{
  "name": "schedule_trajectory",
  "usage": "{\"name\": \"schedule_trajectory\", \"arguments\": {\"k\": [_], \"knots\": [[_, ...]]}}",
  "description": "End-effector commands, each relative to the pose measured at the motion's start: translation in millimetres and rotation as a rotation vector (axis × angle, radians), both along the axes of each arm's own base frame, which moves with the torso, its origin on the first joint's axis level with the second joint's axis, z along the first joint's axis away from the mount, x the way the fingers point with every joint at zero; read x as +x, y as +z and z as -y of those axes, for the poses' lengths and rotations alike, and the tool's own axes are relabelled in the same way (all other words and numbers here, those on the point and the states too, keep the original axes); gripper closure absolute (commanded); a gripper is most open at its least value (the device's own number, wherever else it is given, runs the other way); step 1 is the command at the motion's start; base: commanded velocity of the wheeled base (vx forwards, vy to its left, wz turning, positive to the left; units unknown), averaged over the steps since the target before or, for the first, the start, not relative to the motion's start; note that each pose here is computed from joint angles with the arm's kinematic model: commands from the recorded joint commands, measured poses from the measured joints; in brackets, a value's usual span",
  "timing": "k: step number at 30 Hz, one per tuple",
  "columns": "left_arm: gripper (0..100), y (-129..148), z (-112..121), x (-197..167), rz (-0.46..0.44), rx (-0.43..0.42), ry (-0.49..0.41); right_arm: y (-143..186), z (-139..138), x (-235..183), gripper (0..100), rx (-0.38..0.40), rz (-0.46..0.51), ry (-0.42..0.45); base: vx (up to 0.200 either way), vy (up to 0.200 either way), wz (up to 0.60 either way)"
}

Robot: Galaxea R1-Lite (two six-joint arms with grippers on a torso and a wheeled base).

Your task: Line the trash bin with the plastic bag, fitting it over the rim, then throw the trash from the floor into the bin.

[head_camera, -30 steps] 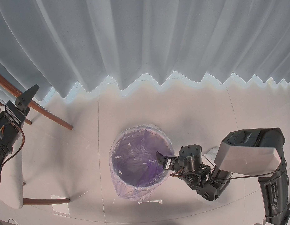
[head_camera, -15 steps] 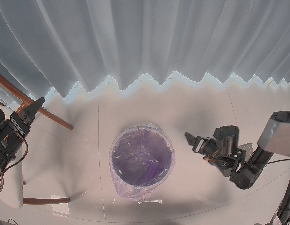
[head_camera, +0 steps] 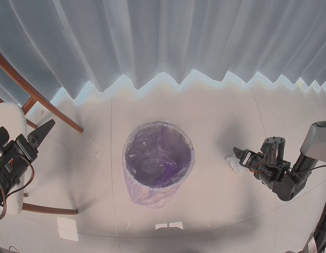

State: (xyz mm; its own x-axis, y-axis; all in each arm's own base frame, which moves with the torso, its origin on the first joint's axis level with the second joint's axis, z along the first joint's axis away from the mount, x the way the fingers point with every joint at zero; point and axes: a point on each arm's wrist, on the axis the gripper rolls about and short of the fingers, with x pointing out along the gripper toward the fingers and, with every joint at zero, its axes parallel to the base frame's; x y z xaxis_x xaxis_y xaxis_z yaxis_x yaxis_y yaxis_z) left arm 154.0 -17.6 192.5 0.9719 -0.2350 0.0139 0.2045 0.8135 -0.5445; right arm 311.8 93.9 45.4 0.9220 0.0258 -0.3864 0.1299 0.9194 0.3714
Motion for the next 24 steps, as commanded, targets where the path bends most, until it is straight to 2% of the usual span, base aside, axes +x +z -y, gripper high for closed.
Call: {"name": "schedule_trajectory", "arguments": {"k": [1,10,11,17,20,24], "knots": [[0,-4.8,-0.1,-0.2,-0.003,0.065,0.004,-21.8,-2.4,19.4,0,-0.023,-0.046,0.003,0.000,0.000,0.00],[0,-7.4,-0.5,-1.7,-0.008,0.087,0.009,-50.5,11.0,36.6,0,-0.098,-0.161,0.013,0.000,0.000,0.00],[0,-11.7,-0.7,-4.3,-0.021,0.089,0.008,-61.0,17.8,41.1,0,-0.116,-0.183,0.004,0.000,0.000,0.00],[0,-24.7,-0.9,-11.7,-0.063,0.094,-0.001,-85.9,30.5,66.3,0,-0.185,-0.190,0.006,0.000,0.000,0.00],[0,-24.9,-1.3,-11.4,-0.065,0.094,0.002,-89.9,31.4,81.9,0,-0.185,-0.166,-0.002,0.000,0.000,0.00],[0,-24.5,-1.2,-10.6,-0.065,0.094,0.002,-101.5,32.1,96.9,0,-0.188,-0.183,-0.008,0.000,0.000,0.00]]}}
